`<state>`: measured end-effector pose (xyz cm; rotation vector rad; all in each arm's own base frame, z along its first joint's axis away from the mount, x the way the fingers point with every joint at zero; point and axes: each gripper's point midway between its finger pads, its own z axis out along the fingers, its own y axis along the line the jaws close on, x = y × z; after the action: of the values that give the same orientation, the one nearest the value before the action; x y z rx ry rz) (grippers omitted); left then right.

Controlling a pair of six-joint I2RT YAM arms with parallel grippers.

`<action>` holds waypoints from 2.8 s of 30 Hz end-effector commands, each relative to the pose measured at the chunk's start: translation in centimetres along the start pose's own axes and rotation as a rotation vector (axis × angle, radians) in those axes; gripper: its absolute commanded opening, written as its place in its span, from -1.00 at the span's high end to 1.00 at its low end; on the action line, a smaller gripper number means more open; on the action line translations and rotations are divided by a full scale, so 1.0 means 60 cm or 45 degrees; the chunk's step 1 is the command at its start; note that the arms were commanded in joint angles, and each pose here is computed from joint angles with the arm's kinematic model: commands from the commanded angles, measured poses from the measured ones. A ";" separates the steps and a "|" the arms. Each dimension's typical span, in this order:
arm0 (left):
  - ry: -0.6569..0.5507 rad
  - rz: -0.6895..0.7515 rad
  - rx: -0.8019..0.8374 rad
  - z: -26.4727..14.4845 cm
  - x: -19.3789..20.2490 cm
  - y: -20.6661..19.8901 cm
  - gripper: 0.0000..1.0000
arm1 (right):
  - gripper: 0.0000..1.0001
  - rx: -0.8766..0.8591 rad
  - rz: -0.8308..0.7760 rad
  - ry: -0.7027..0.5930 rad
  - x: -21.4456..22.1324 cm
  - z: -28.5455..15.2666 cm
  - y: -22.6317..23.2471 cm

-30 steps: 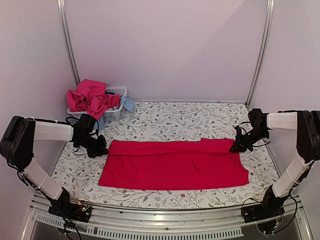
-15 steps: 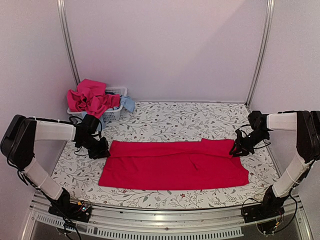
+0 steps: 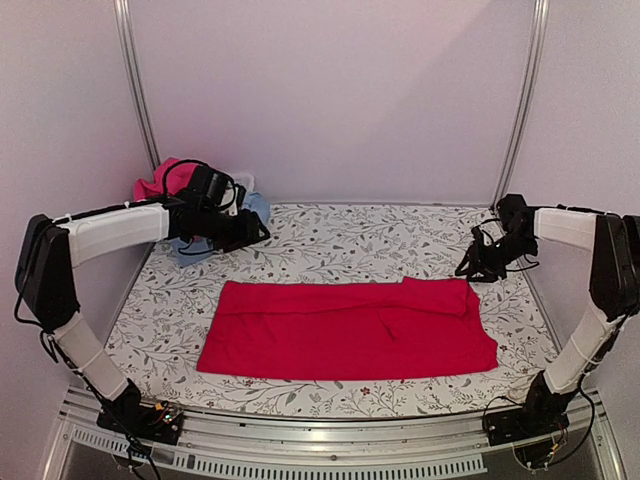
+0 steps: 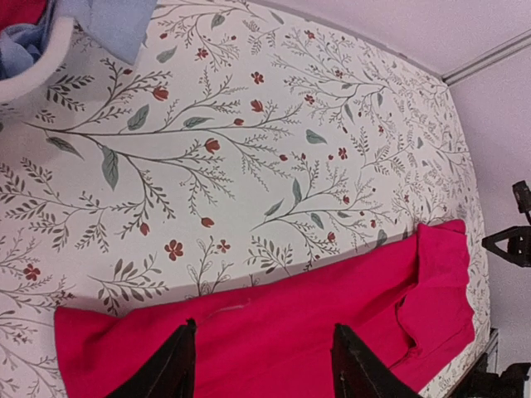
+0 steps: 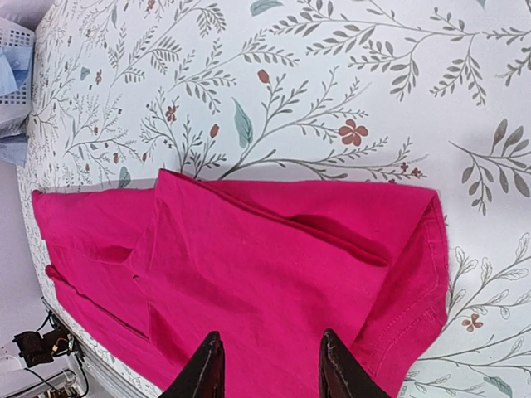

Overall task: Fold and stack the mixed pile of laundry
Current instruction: Fold the 1/3-folded T-shirt at the center of the board, then rotate the rectangle-folded T-shirt at the center of the board.

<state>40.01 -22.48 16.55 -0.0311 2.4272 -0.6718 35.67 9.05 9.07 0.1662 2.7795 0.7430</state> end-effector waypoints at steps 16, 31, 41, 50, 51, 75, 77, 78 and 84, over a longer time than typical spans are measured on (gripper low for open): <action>0.085 0.071 -0.025 0.029 0.043 -0.008 -0.10 | 0.13 0.127 -0.009 0.031 -0.040 0.066 -0.058; 0.092 0.072 -0.034 0.032 0.047 -0.004 -0.10 | 0.02 0.151 0.005 0.089 -0.029 0.097 -0.080; 0.096 0.075 -0.042 0.031 0.049 -0.001 -0.10 | 0.88 0.028 -0.019 0.056 -0.024 0.054 -0.031; 0.120 0.075 -0.049 0.031 0.066 0.008 -0.10 | 1.00 -0.190 -0.037 0.123 0.057 0.017 0.039; 0.123 0.074 -0.049 0.031 0.068 0.010 -0.10 | 1.00 -0.213 -0.041 0.146 0.073 0.017 0.047; 0.165 0.070 -0.067 0.024 0.102 0.029 -0.10 | 0.07 -0.216 0.007 0.299 0.218 -0.014 0.076; 0.166 0.072 -0.071 0.022 0.103 0.029 -0.10 | 0.07 -0.207 -0.037 0.255 0.196 -0.018 0.084; 0.165 0.073 -0.077 0.021 0.103 0.031 -0.10 | 0.07 -0.206 -0.056 0.231 0.185 -0.019 0.089; 0.150 0.054 -0.139 0.018 0.101 0.055 -0.11 | 0.07 -0.159 -0.084 0.137 0.111 0.002 0.092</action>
<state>36.10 -22.21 10.58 0.0260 2.5807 -0.5796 26.55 15.26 10.77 0.0267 2.8420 1.0227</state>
